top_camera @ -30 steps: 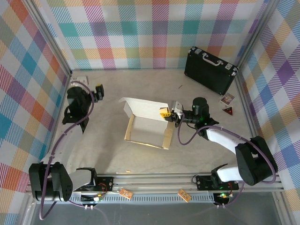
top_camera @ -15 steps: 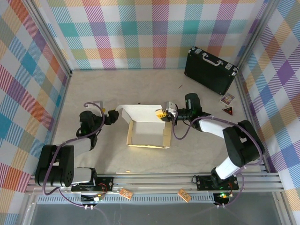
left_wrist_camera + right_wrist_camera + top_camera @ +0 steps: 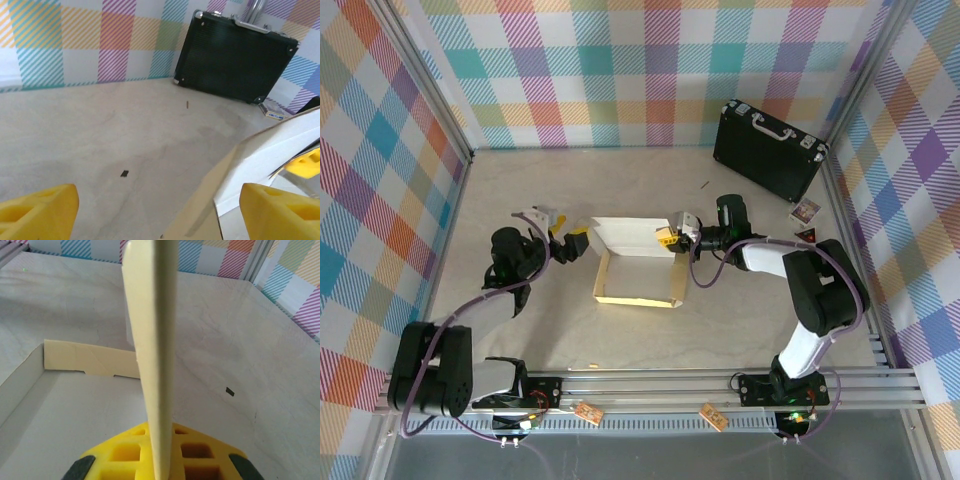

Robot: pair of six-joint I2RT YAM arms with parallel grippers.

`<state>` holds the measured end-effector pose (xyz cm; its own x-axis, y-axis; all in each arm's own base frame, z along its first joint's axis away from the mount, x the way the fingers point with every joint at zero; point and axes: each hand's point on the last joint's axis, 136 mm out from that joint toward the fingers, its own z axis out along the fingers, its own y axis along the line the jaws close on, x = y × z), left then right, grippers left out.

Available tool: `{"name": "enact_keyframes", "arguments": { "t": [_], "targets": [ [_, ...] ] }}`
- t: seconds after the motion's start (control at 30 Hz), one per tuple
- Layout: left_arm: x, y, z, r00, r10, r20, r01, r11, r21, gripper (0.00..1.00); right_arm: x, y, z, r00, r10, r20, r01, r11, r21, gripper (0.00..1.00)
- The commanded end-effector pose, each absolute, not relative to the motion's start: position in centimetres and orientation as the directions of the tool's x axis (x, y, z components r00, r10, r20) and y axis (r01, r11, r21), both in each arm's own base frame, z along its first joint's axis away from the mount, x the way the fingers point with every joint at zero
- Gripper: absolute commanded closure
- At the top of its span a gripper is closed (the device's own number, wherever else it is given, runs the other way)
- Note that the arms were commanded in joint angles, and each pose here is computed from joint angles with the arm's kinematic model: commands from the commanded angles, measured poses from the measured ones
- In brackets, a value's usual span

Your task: Fold the paper box

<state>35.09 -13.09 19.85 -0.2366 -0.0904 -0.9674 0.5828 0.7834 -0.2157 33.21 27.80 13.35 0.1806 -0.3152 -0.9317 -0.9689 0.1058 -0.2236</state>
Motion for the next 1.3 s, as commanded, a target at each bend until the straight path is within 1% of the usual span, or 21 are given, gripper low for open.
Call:
{"name": "enact_keyframes", "arguments": {
  "t": [0.0, 0.13, 0.2, 0.27, 0.3, 0.43, 0.47, 0.53, 0.63, 0.7, 0.9, 0.97, 1.03, 1.1, 1.17, 1.23, 1.27],
  "targets": [
    [35.0, -13.4, 22.6, -0.217, -0.045, -0.975, 0.597, 0.784, -0.169, 0.16, 34.0, 27.8, 14.5, 0.273, -0.286, -0.919, -0.949, 0.078, -0.306, 1.0],
    [35.0, -12.6, 25.9, -0.303, 0.045, -0.952, 0.543, 0.829, -0.134, 0.13, 34.1, 27.3, 14.5, 0.283, -0.285, -0.916, -0.946, 0.077, -0.316, 1.0],
    [34.6, -12.1, 28.7, -0.308, 0.1, -0.946, 0.539, 0.838, -0.086, 0.12, 34.1, 27.2, 14.3, 0.289, -0.284, -0.914, -0.944, 0.071, -0.321, 1.0],
    [33.6, -12.3, 31.0, -0.276, 0.182, -0.944, 0.579, 0.815, -0.012, 0.11, 34.1, 27.1, 14.0, 0.296, -0.288, -0.911, -0.943, 0.066, -0.327, 1.0],
    [32.6, -12.8, 31.3, -0.259, 0.244, -0.935, 0.632, 0.775, 0.027, 0.11, 34.1, 27.1, 13.9, 0.299, -0.289, -0.91, -0.942, 0.062, -0.329, 1.0],
    [29.6, -16.1, 31.8, -0.057, 0.406, -0.912, 0.832, 0.524, 0.181, 0.09, 33.7, 27.0, 13.3, 0.318, -0.289, -0.903, -0.939, 0.036, -0.342, 0.98],
    [29.4, -16.6, 31.8, -0.007, 0.427, -0.904, 0.858, 0.467, 0.214, 0.09, 33.5, 26.9, 13.1, 0.325, -0.293, -0.899, -0.937, 0.029, -0.348, 0.97],
    [30.1, -17.2, 31.9, 0.053, 0.439, -0.897, 0.875, 0.412, 0.254, 0.1, 33.3, 26.9, 12.9, 0.329, -0.296, -0.897, -0.937, 0.019, -0.35, 0.94],
    [30.8, -18.3, 30.8, 0.083, 0.491, -0.867, 0.917, 0.304, 0.259, 0.11, 33.1, 26.9, 12.8, 0.332, -0.294, -0.896, -0.936, 0.011, -0.351, 0.93],
    [30.3, -19.6, 29.7, 0.098, 0.533, -0.84, 0.945, 0.214, 0.247, 0.12, 33.0, 26.9, 12.9, 0.335, -0.29, -0.897, -0.936, 0.006, -0.352, 0.92],
    [29.9, -22.6, 27.1, 0.15, 0.577, -0.803, 0.959, 0.114, 0.261, 0.13, 32.9, 26.9, 12.6, 0.336, -0.292, -0.896, -0.936, 0.005, -0.352, 0.88],
    [30.4, -23.2, 26.1, 0.17, 0.613, -0.772, 0.951, 0.103, 0.291, 0.15, 32.9, 26.9, 12.5, 0.334, -0.292, -0.896, -0.937, 0.005, -0.35, 0.87],
    [30.1, -24.1, 25.3, 0.204, 0.635, -0.745, 0.948, 0.06, 0.311, 0.19, 32.9, 26.9, 12.4, 0.334, -0.293, -0.896, -0.937, 0.005, -0.35, 0.86],
    [30.5, -24.7, 24.6, 0.221, 0.664, -0.715, 0.94, 0.051, 0.338, 0.25, 32.8, 26.8, 12.3, 0.333, -0.295, -0.896, -0.937, 0.005, -0.35, 0.86],
    [30.4, -25.2, 23.6, 0.256, 0.684, -0.683, 0.932, 0.013, 0.362, 0.29, 32.9, 26.8, 12.2, 0.332, -0.297, -0.895, -0.937, 0.009, -0.35, 0.85],
    [31.2, -25.3, 23.0, 0.259, 0.711, -0.653, 0.923, 0.019, 0.385, 0.38, 32.8, 26.8, 12.2, 0.334, -0.296, -0.895, -0.936, 0.008, -0.352, 0.84],
    [31.3, -25.4, 22.5, 0.265, 0.724, -0.637, 0.92, 0.009, 0.392, 0.4, 32.8, 26.7, 12.1, 0.332, -0.297, -0.895, -0.936, 0.009, -0.351, 0.84]
  ]
}}
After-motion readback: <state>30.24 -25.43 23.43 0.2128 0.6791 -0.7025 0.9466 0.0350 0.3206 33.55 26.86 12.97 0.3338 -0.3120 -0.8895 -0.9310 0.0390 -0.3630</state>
